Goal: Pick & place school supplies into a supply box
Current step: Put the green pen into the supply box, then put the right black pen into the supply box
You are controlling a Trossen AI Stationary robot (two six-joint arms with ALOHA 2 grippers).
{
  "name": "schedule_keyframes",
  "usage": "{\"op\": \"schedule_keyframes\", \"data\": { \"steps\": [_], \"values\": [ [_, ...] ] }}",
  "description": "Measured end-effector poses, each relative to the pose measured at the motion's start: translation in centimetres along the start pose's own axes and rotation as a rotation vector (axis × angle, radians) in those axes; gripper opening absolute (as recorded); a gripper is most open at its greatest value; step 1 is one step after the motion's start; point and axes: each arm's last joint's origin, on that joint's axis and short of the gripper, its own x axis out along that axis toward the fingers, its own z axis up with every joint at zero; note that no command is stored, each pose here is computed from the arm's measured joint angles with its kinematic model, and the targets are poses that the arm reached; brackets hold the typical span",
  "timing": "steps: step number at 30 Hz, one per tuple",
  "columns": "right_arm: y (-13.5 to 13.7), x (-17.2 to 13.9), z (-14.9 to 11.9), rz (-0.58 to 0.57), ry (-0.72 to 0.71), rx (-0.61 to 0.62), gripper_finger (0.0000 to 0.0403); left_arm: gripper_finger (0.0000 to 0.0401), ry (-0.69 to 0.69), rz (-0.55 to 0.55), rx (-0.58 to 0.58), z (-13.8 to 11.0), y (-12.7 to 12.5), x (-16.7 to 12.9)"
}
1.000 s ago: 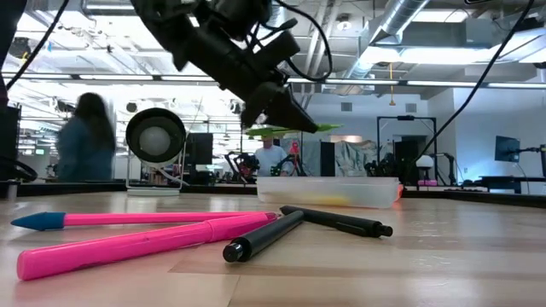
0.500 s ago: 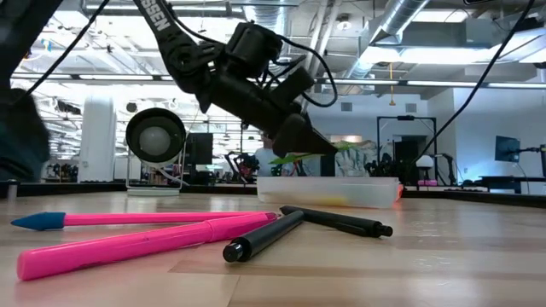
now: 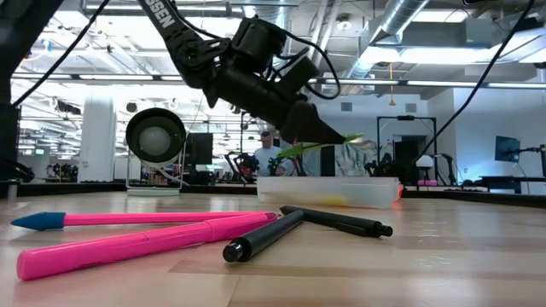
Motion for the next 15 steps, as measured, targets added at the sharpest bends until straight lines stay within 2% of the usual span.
{"op": "schedule_keyframes", "data": {
  "steps": [10,15],
  "values": [
    [0.03,0.01,0.01,0.001,0.001,0.005,0.012,0.0182,-0.006,0.011,-0.07,-0.05,0.38,-0.01],
    [0.03,0.03,0.01,0.001,0.003,0.006,0.012,0.0219,-0.028,-0.026,-0.067,0.24,-0.15,0.0]
  ]
}}
